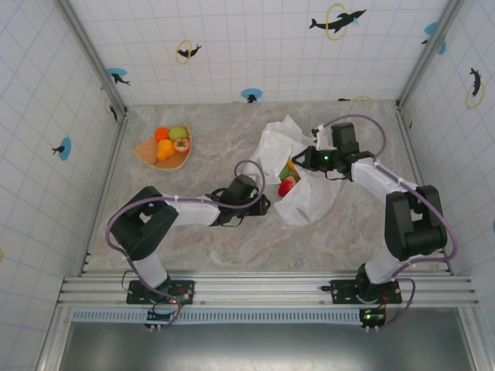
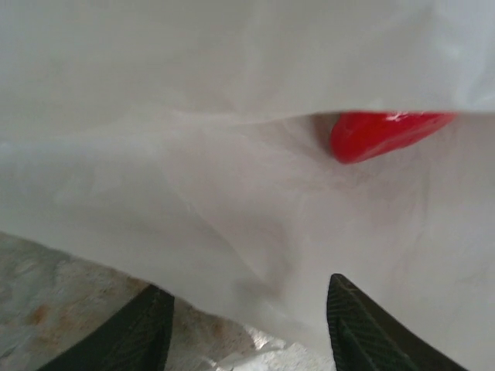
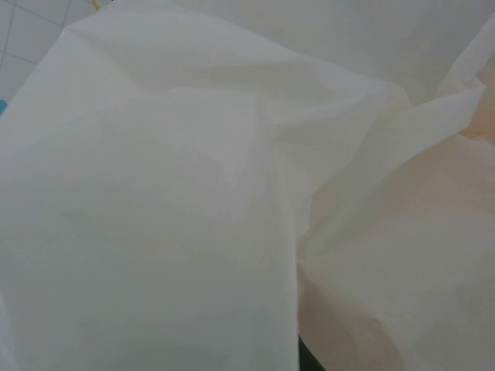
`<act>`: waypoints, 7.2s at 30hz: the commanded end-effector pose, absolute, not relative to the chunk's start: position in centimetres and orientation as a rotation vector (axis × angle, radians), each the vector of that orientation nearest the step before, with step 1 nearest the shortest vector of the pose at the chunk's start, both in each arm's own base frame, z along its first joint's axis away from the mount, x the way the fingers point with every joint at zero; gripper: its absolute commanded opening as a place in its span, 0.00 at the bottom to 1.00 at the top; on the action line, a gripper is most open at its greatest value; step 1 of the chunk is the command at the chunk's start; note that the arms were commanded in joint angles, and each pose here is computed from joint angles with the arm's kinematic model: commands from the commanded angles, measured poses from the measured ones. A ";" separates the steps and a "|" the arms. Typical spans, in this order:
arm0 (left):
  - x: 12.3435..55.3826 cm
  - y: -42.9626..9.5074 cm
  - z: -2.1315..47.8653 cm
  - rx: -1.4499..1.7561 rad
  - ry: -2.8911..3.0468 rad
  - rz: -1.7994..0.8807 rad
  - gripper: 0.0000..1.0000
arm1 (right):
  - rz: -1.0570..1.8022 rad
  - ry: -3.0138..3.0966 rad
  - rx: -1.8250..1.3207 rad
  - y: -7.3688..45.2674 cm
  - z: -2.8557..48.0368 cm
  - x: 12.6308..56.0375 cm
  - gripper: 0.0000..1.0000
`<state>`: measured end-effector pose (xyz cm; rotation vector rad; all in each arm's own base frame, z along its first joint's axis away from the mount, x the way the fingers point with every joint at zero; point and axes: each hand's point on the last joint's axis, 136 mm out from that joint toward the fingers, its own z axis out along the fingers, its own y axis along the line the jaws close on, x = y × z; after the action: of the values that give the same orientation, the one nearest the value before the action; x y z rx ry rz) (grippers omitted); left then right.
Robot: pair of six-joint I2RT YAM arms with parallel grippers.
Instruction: Place the fruits into the plastic bag
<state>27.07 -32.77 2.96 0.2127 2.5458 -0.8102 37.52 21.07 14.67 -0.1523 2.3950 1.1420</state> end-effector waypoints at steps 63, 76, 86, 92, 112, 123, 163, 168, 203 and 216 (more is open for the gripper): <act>27.1 -29.0 14.3 0.298 2.297 -1.004 0.35 | 0.833 2.326 -0.274 19.9 18.7 38.4 0.00; 28.3 -22.7 16.9 0.262 2.191 -0.568 0.69 | 0.887 2.329 -0.348 22.2 18.0 37.7 0.00; 32.9 -17.8 21.8 0.097 2.059 -0.269 0.82 | 0.898 2.322 -0.365 22.5 17.9 37.5 0.00; 37.9 -12.3 22.1 -0.073 2.107 -0.161 0.88 | 0.914 2.308 -0.376 22.8 17.7 37.4 0.00; 48.1 4.4 15.8 -0.579 2.203 -0.167 0.90 | 0.954 2.307 -0.368 22.1 17.0 37.6 0.00; 53.8 5.5 10.9 -0.628 2.285 -0.218 0.89 | 0.949 2.321 -0.357 21.9 16.9 37.9 0.00; 58.2 5.2 4.9 -0.687 2.373 -0.291 0.74 | 0.936 2.360 -0.325 21.0 15.4 37.6 0.00; 58.1 5.2 4.4 -0.686 2.386 -0.280 0.71 | 0.936 2.364 -0.323 20.9 15.2 37.5 0.00; 41.5 -6.7 22.9 -0.470 1.984 -0.731 0.52 | 0.943 2.329 -0.309 20.9 16.3 38.1 0.00; 25.7 -27.8 16.8 0.135 2.242 -1.072 0.51 | 0.926 2.323 -0.302 20.3 17.2 38.9 0.00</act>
<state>26.62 -26.13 17.36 0.1144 2.2433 -1.0440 38.15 20.20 15.90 -0.2864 2.3563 0.9260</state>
